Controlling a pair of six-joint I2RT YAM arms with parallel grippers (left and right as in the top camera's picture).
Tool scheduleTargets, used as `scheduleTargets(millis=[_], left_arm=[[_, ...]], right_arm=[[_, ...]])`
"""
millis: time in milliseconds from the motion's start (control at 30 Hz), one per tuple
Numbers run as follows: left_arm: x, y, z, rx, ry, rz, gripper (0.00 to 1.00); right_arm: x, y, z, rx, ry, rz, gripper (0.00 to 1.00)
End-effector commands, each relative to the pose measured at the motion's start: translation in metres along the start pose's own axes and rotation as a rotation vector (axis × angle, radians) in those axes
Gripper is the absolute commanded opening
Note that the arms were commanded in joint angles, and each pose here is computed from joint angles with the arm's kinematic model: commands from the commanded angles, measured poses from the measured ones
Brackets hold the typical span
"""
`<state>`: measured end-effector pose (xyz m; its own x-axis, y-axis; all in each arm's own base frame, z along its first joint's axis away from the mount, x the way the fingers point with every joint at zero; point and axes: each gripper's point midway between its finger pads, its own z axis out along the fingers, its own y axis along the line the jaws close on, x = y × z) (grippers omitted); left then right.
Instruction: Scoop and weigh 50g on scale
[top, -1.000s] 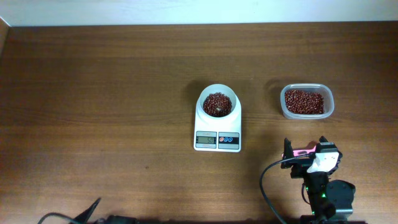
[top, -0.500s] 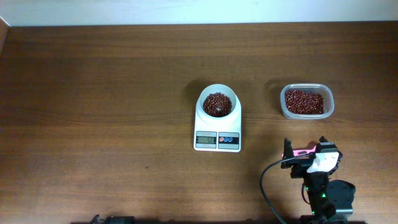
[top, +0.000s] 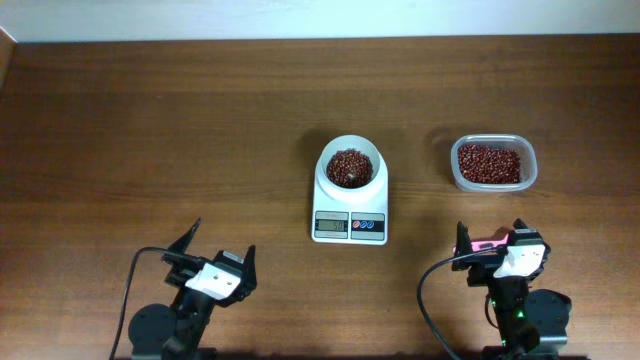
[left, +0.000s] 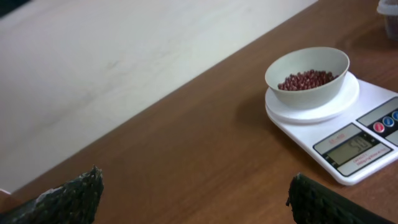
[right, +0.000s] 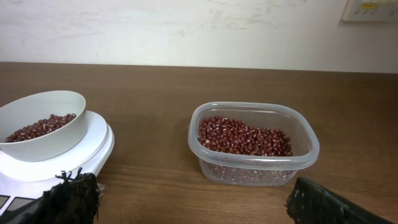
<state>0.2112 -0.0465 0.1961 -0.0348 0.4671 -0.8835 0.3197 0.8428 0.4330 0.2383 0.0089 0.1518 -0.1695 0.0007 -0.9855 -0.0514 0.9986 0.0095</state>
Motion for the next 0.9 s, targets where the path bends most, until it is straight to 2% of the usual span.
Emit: scheduleTargets(millis=[0,67,300,467,500,867], left_arm=[[0.014,0.013,0.008,-0.091,0.018,-0.149,0.99],[0.018,0.014,0.012,-0.110,0.002,-0.220,0.99],[0.045,0.017,0.030,-0.187,-0.026,-0.214,0.99],[0.045,0.018,0.032,-0.194,-0.042,-0.211,0.99],[0.049,0.020,0.031,-0.211,-0.033,-0.270,0.99],[0.049,0.019,0.032,-0.200,-0.039,-0.358,0.99]], right_arm=[[0.003,0.000,0.000,-0.004,0.004,0.008,0.99],[0.003,0.000,0.000,-0.004,0.004,0.008,0.99],[0.003,0.000,0.000,-0.004,0.004,0.008,0.99],[0.003,0.000,0.000,-0.004,0.004,0.008,0.99],[0.003,0.000,0.000,-0.004,0.004,0.008,0.99],[0.003,0.000,0.000,-0.004,0.004,0.008,0.99]])
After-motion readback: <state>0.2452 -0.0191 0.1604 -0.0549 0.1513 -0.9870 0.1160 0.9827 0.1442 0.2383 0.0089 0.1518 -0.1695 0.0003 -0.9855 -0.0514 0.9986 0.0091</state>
